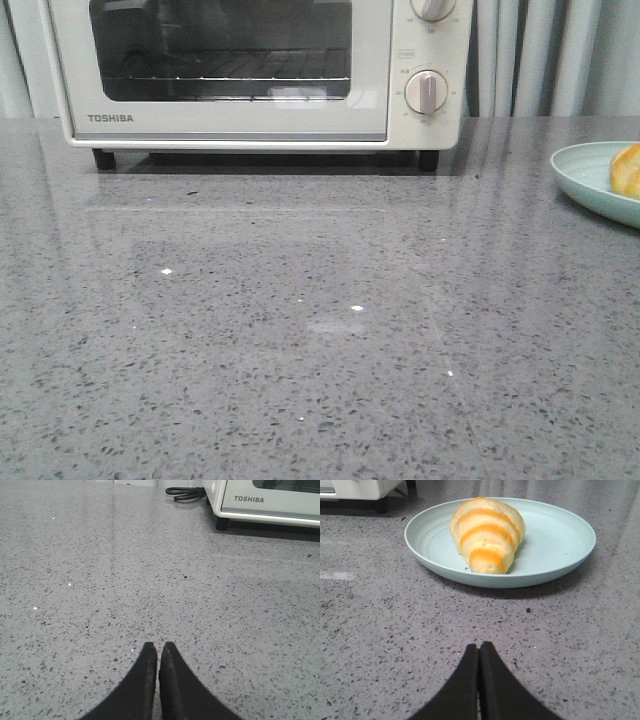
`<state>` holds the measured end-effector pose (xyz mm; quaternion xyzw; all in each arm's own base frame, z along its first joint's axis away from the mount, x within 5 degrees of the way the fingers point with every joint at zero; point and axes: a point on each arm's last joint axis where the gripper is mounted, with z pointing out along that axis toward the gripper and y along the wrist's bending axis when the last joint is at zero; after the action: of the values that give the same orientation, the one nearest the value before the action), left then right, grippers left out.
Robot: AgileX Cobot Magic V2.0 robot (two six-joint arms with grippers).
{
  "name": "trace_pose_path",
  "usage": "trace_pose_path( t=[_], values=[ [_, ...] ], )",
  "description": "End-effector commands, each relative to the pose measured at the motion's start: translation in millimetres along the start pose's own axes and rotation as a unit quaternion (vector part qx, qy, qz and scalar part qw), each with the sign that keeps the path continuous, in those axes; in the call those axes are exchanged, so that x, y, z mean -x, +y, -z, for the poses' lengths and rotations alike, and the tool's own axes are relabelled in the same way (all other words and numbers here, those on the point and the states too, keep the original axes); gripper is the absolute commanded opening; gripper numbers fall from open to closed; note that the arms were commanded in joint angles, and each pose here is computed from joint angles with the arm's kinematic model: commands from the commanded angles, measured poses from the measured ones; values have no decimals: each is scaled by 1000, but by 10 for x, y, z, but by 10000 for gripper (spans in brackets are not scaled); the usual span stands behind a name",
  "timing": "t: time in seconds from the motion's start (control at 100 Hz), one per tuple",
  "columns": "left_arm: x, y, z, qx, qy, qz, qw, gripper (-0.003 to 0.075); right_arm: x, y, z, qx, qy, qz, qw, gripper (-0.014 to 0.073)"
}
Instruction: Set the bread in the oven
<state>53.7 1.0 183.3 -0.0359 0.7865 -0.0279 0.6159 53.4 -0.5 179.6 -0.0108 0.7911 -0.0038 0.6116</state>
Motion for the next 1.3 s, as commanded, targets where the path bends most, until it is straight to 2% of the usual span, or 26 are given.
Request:
trace_pose_path(
  t=[0.0, 0.71, 0.92, 1.0, 1.11, 1.23, 1.29],
  values=[
    [-1, -11, -3, -12, -36, 4, 999, -21, -56, 1, -14, 0, -7, 5, 1000, -75],
    [13, -14, -2, -13, -44, 4, 999, -21, -56, -3, -14, -2, -7, 11, 1000, -75],
    [48, -23, 2, -18, -63, 11, 998, -21, -56, -3, -14, -2, -7, 11, 1000, -75],
    [103, -32, 11, -24, -94, 13, 995, -21, 3, 4, -11, 1, -40, 3, 999, -75],
    [249, -55, 53, -38, -176, 14, 983, -21, 143, 18, 11, 14, -117, -39, 992, -75],
    [388, -76, 121, -52, -259, 14, 964, -21, 288, 16, 59, 16, -200, -40, 979, -75],
    [446, -84, 158, -58, -295, 14, 954, -21, 375, 15, 102, 18, -252, -40, 967, -75]
  ],
)
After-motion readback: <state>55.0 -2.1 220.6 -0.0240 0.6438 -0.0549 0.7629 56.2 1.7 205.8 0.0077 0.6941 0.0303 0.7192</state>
